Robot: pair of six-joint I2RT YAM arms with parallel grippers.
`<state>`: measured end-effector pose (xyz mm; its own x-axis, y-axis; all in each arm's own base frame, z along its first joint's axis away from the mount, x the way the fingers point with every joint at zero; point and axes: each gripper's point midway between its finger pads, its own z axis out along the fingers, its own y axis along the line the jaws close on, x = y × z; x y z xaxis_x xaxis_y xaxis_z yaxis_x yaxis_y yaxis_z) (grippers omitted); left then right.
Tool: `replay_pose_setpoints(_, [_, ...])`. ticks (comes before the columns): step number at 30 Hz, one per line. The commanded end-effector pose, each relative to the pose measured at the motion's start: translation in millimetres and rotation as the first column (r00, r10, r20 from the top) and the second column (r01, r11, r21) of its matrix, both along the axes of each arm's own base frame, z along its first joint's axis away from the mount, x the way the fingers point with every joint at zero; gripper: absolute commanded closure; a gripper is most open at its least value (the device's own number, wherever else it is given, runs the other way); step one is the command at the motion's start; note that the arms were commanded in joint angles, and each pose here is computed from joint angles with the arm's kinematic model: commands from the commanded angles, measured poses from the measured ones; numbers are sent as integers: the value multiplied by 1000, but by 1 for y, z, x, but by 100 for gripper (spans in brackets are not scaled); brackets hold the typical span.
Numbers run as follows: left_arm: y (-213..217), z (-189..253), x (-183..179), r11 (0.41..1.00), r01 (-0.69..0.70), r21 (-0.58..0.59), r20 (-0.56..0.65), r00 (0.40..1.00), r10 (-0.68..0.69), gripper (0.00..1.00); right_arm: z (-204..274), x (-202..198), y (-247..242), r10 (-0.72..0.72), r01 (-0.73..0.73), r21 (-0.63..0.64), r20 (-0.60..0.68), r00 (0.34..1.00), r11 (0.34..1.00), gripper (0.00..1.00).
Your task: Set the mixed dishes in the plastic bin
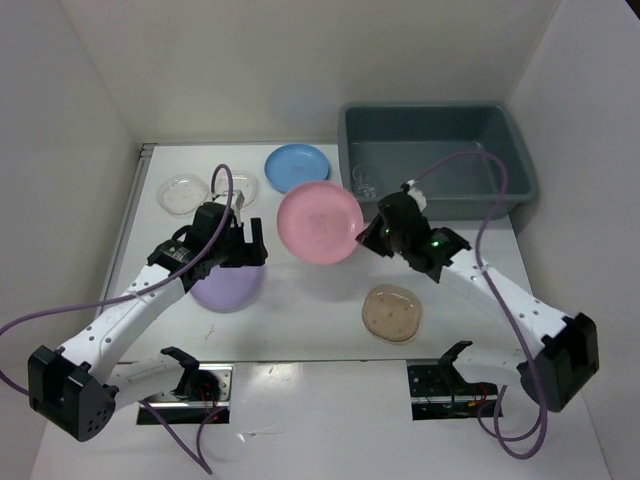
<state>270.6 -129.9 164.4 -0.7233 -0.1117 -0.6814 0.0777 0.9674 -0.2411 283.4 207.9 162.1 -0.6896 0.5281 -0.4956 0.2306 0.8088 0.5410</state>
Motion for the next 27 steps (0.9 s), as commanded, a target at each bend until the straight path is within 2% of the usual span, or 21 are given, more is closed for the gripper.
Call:
replay_pose_setpoints(1, [-3,4,12,1000,8,-3,36,999,-8,1,85,21,-13,-16,1,89,173,985,996,100])
replay_pose_setpoints(4, [-6,8,13,1000,15,-13,43,999,-15,1,130,56,-54,-112,79,123,283,952,989,100])
replay_pose_setpoints(5, [-7,10,15,1000,16,-18,53,999,-15,1,131,71,-67,-152,129,98,289,945,987,100])
replay_pose_setpoints(8, [-6,10,15,1000,22,-11,55,998,-21,1,172,114,-119,-274,268,73,388,880,961,100])
replay_pose_setpoints(12, [-3,15,13,1000,14,-10,70,997,-13,1,168,159,-174,-393,421,22,405,825,907,100])
replay_pose_setpoints(15, [1,8,8,1000,7,4,53,999,-7,1,168,179,-207,-453,505,-14,421,786,863,100])
replay_pose_setpoints(19, [3,5,4,1000,7,7,46,999,-7,1,117,214,-240,-502,563,-115,334,798,818,100])
replay_pose_setpoints(27, [9,6,-3,1000,-3,10,39,999,2,1,38,245,-289,-580,616,-278,208,787,737,100])
